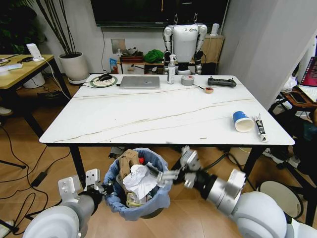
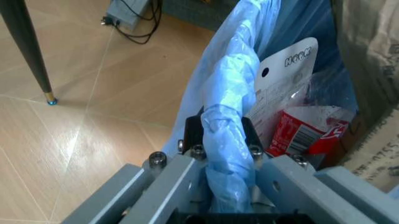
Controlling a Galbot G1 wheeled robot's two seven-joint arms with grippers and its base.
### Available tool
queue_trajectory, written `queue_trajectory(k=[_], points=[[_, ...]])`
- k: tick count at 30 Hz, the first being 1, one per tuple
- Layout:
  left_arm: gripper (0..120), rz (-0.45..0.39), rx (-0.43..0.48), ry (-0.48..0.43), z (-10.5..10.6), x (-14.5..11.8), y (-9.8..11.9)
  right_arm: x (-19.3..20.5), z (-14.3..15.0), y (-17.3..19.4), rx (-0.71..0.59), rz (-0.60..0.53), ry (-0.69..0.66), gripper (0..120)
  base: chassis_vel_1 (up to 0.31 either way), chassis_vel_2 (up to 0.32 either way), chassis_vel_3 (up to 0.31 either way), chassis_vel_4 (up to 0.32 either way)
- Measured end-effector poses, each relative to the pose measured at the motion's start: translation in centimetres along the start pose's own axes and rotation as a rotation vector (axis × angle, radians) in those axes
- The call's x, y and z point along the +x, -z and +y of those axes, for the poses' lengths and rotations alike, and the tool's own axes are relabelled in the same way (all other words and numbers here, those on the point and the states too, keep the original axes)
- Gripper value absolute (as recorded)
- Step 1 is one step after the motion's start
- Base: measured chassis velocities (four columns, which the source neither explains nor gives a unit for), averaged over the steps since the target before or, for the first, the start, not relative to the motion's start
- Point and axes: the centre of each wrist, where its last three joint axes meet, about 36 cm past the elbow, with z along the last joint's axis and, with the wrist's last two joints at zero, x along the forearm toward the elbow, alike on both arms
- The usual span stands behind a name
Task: Pick up the trash bin and place the trash from the table into it.
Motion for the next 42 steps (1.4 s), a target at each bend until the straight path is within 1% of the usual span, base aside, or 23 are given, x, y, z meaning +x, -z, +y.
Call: queue_trajectory(k=[1, 2, 4, 7, 8, 11, 14, 15, 18, 26, 34, 42], points=[[0, 0.000, 0.000, 0.000, 0.0, 0.0, 0.0, 0.0, 0.0, 0.0, 0.000, 0.000, 0.000, 100, 0.000, 0.000, 0.000, 0.000], [0, 0.001, 0.001, 0.001, 0.0, 0.0, 0.0, 0.2, -0.3, 0.1, -0.007, -0.007, -0.050, 100, 0.000, 0.000, 0.000, 0.000], [0, 0.000, 0.001, 0.001, 0.0, 0.0, 0.0, 0.6, -1.2, 0.4, -0.017, -0.031, -0.189, 100, 0.000, 0.000, 0.000, 0.000], [0, 0.003, 0.002, 0.001, 0.0, 0.0, -0.1, 1.2, -2.3, 0.6, -0.021, -0.031, -0.350, 100, 0.000, 0.000, 0.000, 0.000], [0, 0.003, 0.002, 0.001, 0.0, 0.0, -0.1, 1.2, -2.3, 0.6, -0.021, -0.031, -0.350, 100, 0.000, 0.000, 0.000, 0.000], [0, 0.005, 0.001, 0.001, 0.0, 0.0, -0.1, 1.4, -2.7, -0.4, -0.020, -0.007, -0.468, 100, 0.000, 0.000, 0.000, 0.000], [0, 0.005, -0.001, 0.002, 0.0, 0.0, -0.1, 1.4, -2.8, -1.0, -0.023, 0.002, -0.507, 100, 0.000, 0.000, 0.000, 0.000], [0, 0.005, -0.002, 0.002, 0.0, 0.0, -0.1, 1.4, -2.9, -1.5, -0.037, 0.006, -0.539, 100, 0.000, 0.000, 0.000, 0.000], [0, 0.010, 0.000, 0.003, 0.0, 0.0, -0.2, 1.1, -3.0, -2.1, -0.083, -0.003, -0.580, 100, 0.000, 0.000, 0.000, 0.000], [0, 0.015, -0.008, 0.005, 0.1, 0.0, -0.2, 1.3, -3.8, -2.5, -0.084, 0.004, -0.607, 100, -0.038, -0.050, 0.055, 0.038], [0, 0.019, -0.011, 0.001, 0.1, 0.0, -0.2, 1.6, -4.2, -2.5, -0.080, 0.002, -0.616, 100, -0.179, -0.172, 0.157, 0.175], [0, 0.021, -0.010, 0.001, 0.1, 0.0, -0.2, 1.4, -5.3, -2.5, -0.069, 0.006, -0.624, 100, -0.240, -0.238, 0.232, 0.247]])
